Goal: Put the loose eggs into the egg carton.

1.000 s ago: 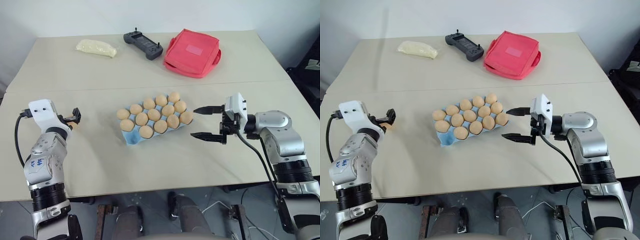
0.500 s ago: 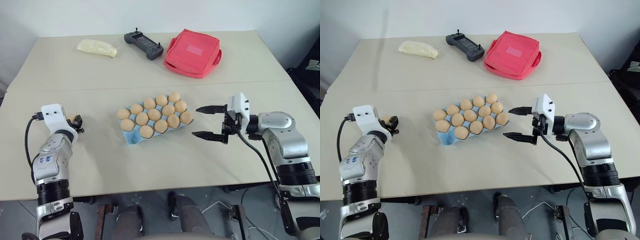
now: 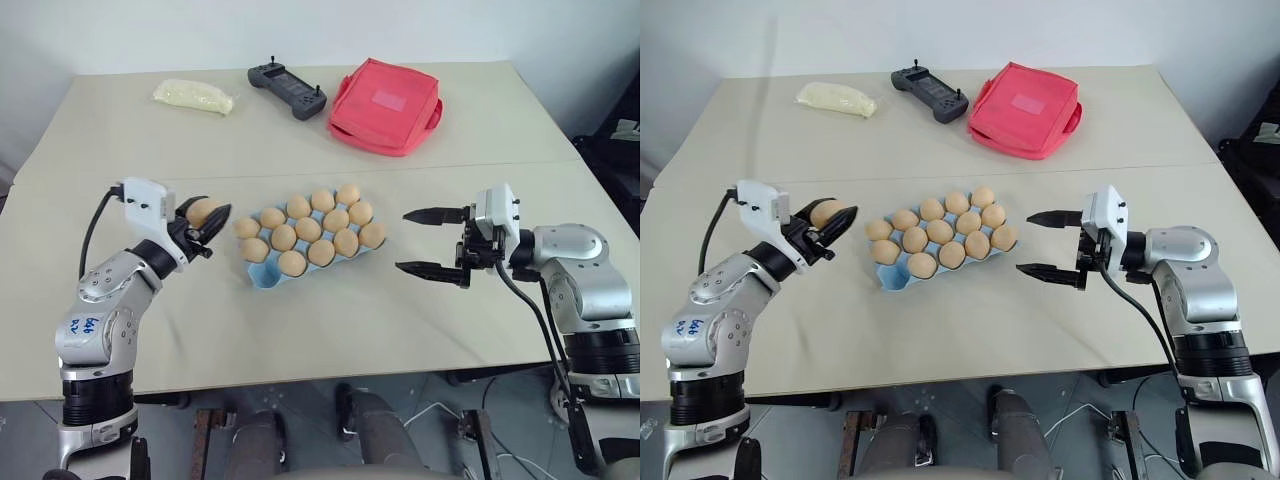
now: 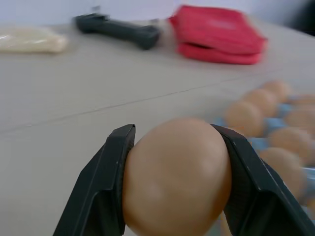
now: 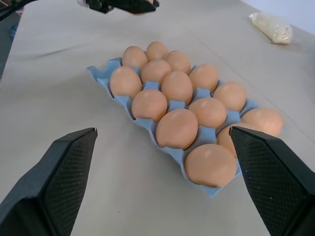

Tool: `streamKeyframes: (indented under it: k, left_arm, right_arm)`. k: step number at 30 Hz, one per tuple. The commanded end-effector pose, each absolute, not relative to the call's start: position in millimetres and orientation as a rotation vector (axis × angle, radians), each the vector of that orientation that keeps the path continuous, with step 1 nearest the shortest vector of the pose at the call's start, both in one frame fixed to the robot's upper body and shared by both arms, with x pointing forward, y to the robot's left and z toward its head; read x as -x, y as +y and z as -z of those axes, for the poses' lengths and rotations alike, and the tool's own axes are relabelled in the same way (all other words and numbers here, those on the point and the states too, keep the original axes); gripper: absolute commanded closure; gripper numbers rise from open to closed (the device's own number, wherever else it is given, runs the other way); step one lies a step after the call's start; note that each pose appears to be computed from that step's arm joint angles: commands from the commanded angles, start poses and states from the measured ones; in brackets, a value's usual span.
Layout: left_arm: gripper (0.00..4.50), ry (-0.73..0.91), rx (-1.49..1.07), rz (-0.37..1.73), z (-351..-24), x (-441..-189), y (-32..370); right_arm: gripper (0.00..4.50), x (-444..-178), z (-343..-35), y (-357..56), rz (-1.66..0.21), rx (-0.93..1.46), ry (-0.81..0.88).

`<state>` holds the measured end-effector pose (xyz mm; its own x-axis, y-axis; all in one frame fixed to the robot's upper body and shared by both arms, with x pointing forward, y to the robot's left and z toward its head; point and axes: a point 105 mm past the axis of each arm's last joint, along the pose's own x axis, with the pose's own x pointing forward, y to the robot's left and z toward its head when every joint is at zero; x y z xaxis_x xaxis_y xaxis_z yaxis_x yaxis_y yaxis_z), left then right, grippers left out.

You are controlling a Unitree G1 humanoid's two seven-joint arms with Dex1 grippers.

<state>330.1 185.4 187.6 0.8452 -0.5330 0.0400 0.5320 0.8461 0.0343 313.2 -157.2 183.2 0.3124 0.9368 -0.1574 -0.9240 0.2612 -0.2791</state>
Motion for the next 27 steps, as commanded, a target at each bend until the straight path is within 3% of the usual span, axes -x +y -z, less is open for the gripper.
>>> streamKeyframes:
  k: [1, 8, 18, 25, 27]
  left_arm:
    - [2.50, -0.040, -0.046, 0.766, -193.3, -311.6, 159.3]
    - [2.50, 0.080, -0.081, 0.865, -172.7, -309.1, 157.2]
    - [2.50, 0.111, -0.087, 0.915, -164.3, -313.0, 149.7]
    - [0.24, 0.119, -0.099, 0.901, -163.6, -315.7, 151.0]
    - [0.04, 0.102, -0.093, 0.895, -168.1, -315.4, 153.6]
  right_arm:
    - [0.00, -308.1, -196.8, -155.9, -1.261, 0.382, -0.102]
    - [0.00, -305.4, -193.3, -158.8, -1.226, 0.380, -0.102]
    - [0.00, -302.4, -189.4, -159.7, -1.196, 0.373, -0.094]
    - [0.00, -302.6, -189.6, -159.8, -1.188, 0.377, -0.093]
    - [0.00, -302.6, -189.7, -160.1, -1.186, 0.377, -0.092]
